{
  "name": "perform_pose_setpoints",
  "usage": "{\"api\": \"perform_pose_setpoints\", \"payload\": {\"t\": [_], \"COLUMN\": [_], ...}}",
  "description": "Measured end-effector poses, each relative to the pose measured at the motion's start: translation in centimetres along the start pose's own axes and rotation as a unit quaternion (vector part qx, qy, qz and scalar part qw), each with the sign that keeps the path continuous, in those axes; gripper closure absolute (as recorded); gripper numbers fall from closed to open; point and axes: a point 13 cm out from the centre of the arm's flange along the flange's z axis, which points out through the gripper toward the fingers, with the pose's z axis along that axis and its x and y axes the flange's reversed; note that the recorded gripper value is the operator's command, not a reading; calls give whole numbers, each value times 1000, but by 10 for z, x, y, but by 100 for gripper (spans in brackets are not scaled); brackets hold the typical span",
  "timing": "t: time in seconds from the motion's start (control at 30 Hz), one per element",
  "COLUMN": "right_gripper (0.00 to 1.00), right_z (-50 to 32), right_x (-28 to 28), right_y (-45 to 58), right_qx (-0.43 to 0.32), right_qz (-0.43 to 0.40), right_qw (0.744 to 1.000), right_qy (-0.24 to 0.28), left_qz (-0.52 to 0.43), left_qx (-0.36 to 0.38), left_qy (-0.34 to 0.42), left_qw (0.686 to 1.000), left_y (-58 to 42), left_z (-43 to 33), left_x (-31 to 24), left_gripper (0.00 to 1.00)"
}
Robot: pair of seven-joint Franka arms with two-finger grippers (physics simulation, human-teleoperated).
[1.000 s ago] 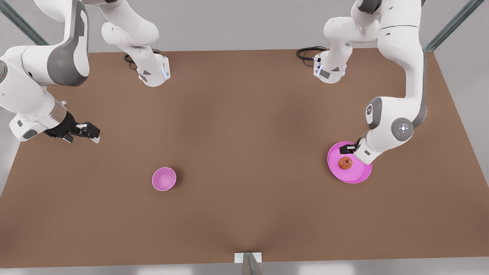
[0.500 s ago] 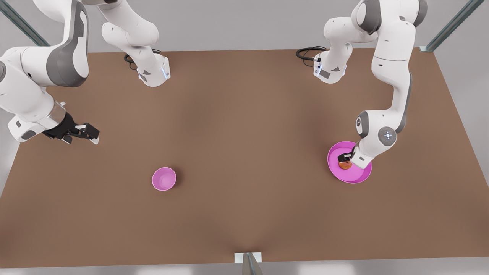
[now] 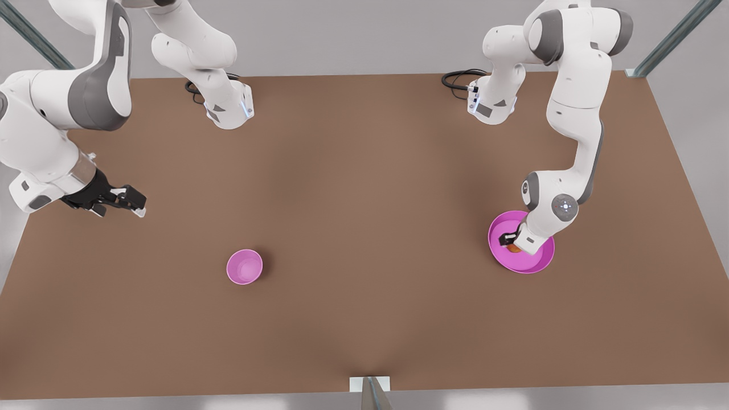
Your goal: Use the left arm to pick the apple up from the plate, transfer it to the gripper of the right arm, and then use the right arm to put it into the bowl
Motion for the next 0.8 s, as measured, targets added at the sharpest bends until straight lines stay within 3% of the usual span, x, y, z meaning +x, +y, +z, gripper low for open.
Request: {"api": "perform_pose_setpoints", "payload": {"t": [0.37,0.57,0.67,0.8], "right_gripper": [0,0,0,0], "right_z": [0,2,2,7], "right_x": [0,0,0,-1], "right_y": [1,-1,1,6], "right_qx": [-1,-1,-1,-2], "right_qz": [-1,1,0,-4], "right_qw": [1000,1000,1000,1000], "right_qy": [0,1,1,5], "left_qz": [-2,9,30,91], "left_qx": [0,15,58,161], "left_qy": [-7,-48,-56,-45], "left_qw": [1000,999,996,982], "left_y": [1,-28,-100,-272], "left_z": [-2,-73,-110,-149], "left_x": [-4,-57,-63,-31], "left_gripper": [28,33,33,33]}}
